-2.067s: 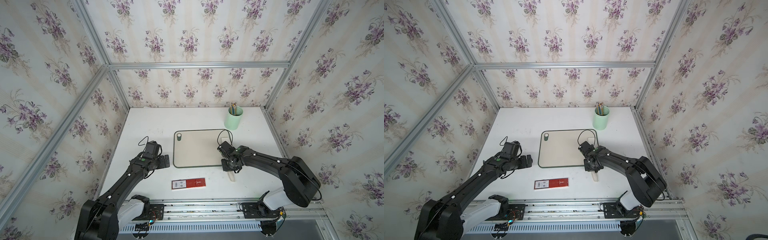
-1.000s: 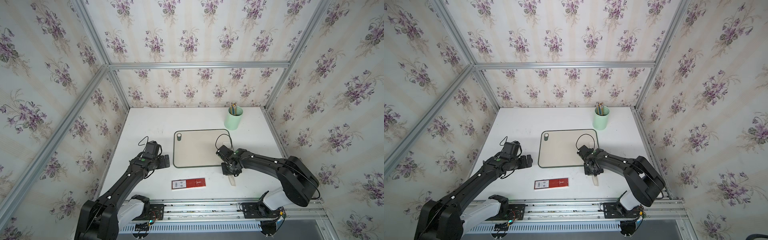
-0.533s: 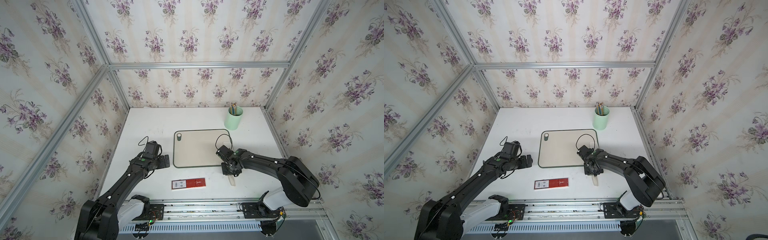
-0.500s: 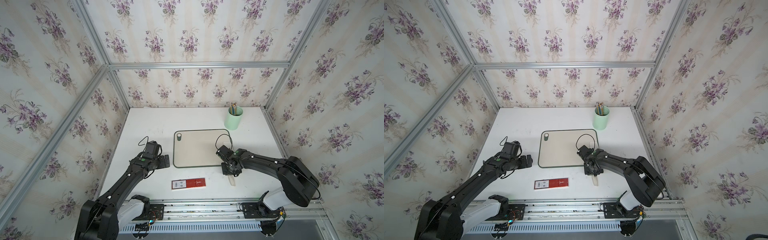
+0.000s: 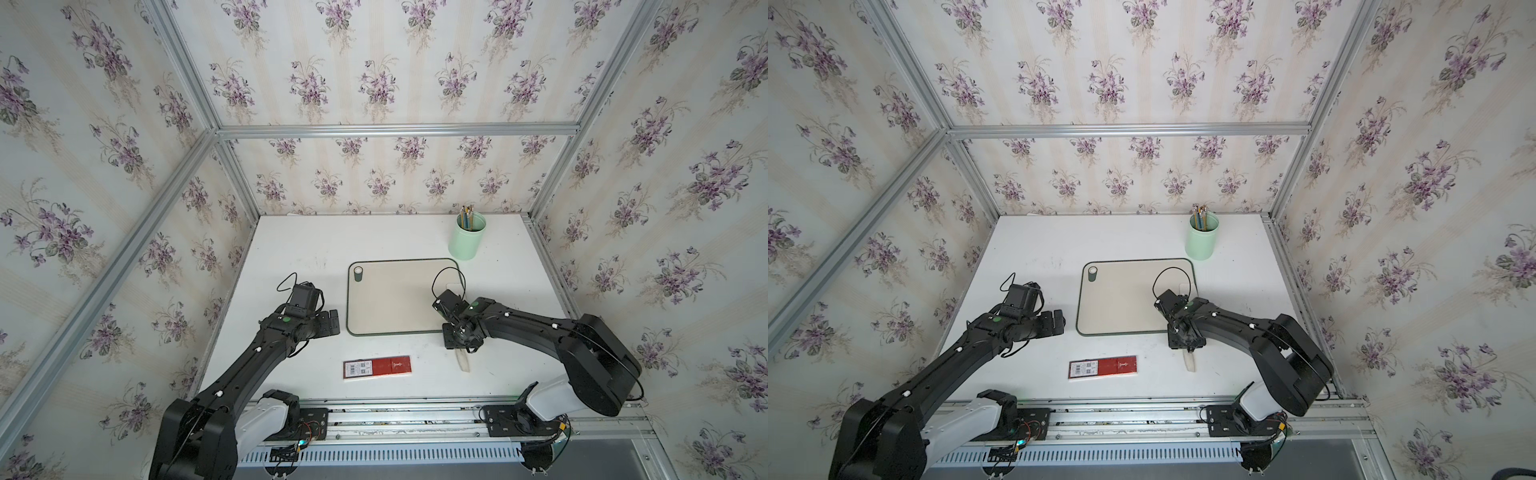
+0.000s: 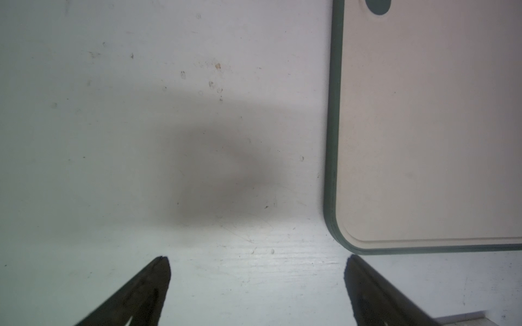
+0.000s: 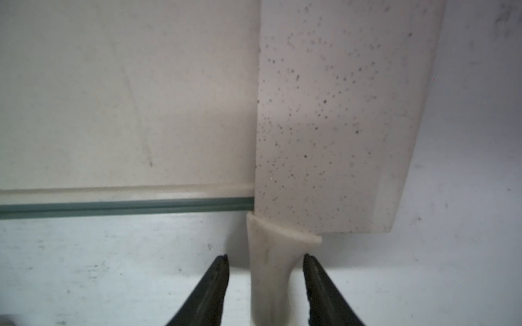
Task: Align the knife with the edge of the cutting board
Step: Place the knife at the edge of the cutting board, then reset both arms
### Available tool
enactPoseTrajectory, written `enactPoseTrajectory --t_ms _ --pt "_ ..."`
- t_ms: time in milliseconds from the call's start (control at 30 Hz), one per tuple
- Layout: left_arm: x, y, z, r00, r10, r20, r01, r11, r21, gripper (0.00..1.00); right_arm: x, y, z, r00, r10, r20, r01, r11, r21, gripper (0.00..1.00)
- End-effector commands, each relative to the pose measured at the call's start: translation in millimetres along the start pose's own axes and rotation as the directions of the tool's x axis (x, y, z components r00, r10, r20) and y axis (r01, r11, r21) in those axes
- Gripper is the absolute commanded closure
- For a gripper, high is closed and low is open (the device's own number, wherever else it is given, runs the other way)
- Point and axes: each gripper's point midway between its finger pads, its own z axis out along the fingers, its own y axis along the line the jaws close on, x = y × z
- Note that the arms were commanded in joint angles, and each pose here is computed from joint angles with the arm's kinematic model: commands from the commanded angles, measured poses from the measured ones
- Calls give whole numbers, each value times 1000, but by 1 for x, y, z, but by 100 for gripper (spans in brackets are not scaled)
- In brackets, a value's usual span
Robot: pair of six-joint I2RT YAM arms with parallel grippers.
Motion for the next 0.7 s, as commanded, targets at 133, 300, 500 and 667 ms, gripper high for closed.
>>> enactPoseTrajectory --t_ms 133,300,500,667 --pt "-4 -3 0 1000 11 8 -11 1000 12 0 -2 1 -2 1000 6 10 -5 1000 -11 34" --pt "-4 -2 -1 1000 11 12 -11 1000 7 0 -20 1 -27 995 -4 95 6 1000 -18 28" --pt "-11 -2 -15 997 13 76 -14 1000 15 0 -85 -25 -84 935 63 348 -68 998 3 21" --pt "-43 3 -58 960 -6 281 5 1000 1 1 -138 -55 -135 761 115 638 -122 992 -34 11"
